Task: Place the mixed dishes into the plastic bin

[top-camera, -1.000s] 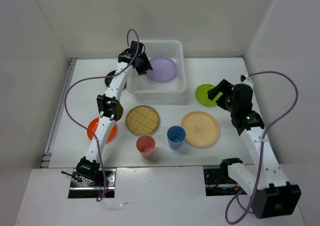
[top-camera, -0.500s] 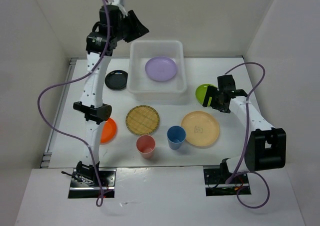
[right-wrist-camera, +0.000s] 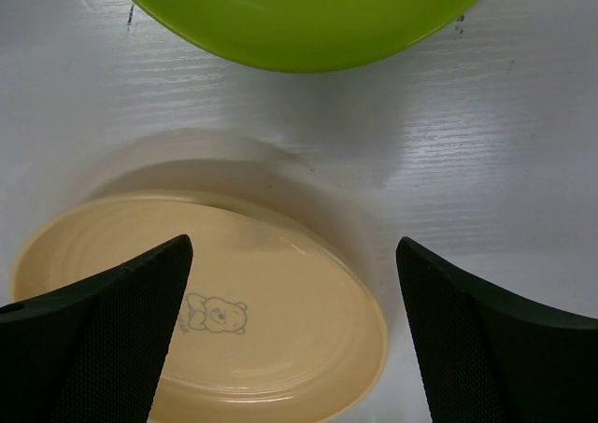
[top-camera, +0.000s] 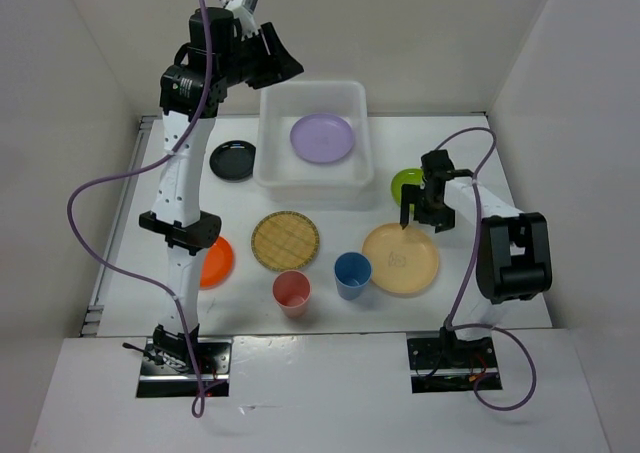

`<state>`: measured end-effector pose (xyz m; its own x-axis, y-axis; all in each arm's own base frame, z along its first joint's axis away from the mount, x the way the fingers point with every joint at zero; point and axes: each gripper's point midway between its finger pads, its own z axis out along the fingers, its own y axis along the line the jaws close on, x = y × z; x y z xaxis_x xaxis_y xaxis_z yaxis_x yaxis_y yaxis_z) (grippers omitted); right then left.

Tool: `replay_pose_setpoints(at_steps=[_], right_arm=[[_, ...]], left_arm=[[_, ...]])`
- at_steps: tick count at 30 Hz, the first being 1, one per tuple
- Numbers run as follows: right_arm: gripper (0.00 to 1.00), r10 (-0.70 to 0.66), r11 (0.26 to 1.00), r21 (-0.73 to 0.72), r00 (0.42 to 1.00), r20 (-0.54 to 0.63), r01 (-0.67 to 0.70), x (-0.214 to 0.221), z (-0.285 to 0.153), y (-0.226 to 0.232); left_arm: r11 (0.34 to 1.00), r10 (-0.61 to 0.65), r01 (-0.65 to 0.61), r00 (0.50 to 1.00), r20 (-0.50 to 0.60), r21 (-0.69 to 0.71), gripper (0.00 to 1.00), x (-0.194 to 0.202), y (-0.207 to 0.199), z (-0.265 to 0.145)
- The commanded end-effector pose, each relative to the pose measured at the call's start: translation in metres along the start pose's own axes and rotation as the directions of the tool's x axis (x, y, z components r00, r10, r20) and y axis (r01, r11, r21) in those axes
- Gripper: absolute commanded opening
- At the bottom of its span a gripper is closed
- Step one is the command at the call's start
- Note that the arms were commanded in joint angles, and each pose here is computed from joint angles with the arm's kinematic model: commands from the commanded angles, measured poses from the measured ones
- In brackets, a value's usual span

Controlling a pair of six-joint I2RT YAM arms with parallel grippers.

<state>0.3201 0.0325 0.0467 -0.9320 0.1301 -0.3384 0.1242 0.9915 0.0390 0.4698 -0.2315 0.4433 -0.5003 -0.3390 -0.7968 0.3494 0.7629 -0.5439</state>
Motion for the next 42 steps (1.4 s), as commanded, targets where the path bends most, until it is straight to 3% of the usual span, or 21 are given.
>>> replay_pose_setpoints(at_steps=[1, 4, 5, 6, 11, 15, 17, 20, 22, 30, 33, 42], right_arm=[[0.94, -0.062, 0.998, -0.029, 0.998, -0.004, 0.062, -0.011, -0.003, 0.007], [0.92, -0.073, 0.997, -0.025, 0.997, -0.032, 0.072, -0.009, 0.001, 0.007], [0.83, -0.073, 0.997, -0.033, 0.997, -0.036, 0.072, -0.009, 0.005, 0.008], [0.81, -0.072, 0.996, -0.050, 0.997, -0.016, 0.071, -0.011, 0.009, 0.012], [0.76, -0.055, 0.997, -0.049, 0.995, -0.077, 0.052, 0.002, 0.027, 0.012], [0.58, -0.045, 0.998, -0.039, 0.996, -0.078, 0.042, 0.002, 0.027, 0.011], [0.58, -0.045, 0.998, -0.038, 0.996, -0.081, 0.042, 0.000, 0.029, 0.011], [0.48, -0.036, 0.999, -0.025, 0.994, -0.100, 0.034, 0.004, 0.032, 0.009], [0.33, -0.036, 0.999, -0.023, 0.993, -0.109, 0.034, 0.006, 0.034, 0.009], [0.14, -0.027, 1.000, -0.001, 0.992, -0.120, 0.027, 0.005, 0.018, 0.005], [0.00, -0.018, 0.999, 0.034, 0.991, -0.134, 0.023, 0.008, 0.008, -0.001], [0.00, 0.054, 0.997, 0.062, 0.996, -0.073, -0.049, -0.002, -0.030, -0.003]], left_arm=[[0.998, 0.035, -0.035, 0.999, -0.011, 0.045, 0.58, 0.002, -0.009, -0.003], [0.998, 0.038, -0.038, 0.999, -0.003, 0.049, 0.58, 0.000, -0.012, -0.007], [0.998, 0.040, -0.040, 0.999, 0.005, 0.053, 0.58, -0.002, -0.013, -0.007], [0.998, 0.040, -0.040, 0.999, 0.005, 0.053, 0.58, -0.002, -0.013, -0.007], [0.997, 0.043, -0.043, 0.999, 0.013, 0.057, 0.59, -0.005, -0.016, -0.011], [0.997, 0.045, -0.046, 0.999, 0.021, 0.061, 0.60, -0.007, -0.018, -0.015], [0.997, 0.045, -0.046, 0.999, 0.021, 0.061, 0.60, -0.007, -0.018, -0.015], [0.997, 0.047, -0.049, 0.998, 0.028, 0.065, 0.60, -0.010, -0.021, -0.019], [0.997, 0.047, -0.049, 0.998, 0.028, 0.065, 0.61, -0.010, -0.021, -0.019], [0.997, 0.047, -0.050, 0.998, 0.041, 0.062, 0.61, -0.014, -0.020, -0.024], [0.997, 0.038, -0.041, 0.998, 0.040, 0.062, 0.61, -0.014, -0.020, -0.024], [0.997, 0.040, -0.043, 0.998, 0.048, 0.066, 0.62, -0.016, -0.021, -0.024]])
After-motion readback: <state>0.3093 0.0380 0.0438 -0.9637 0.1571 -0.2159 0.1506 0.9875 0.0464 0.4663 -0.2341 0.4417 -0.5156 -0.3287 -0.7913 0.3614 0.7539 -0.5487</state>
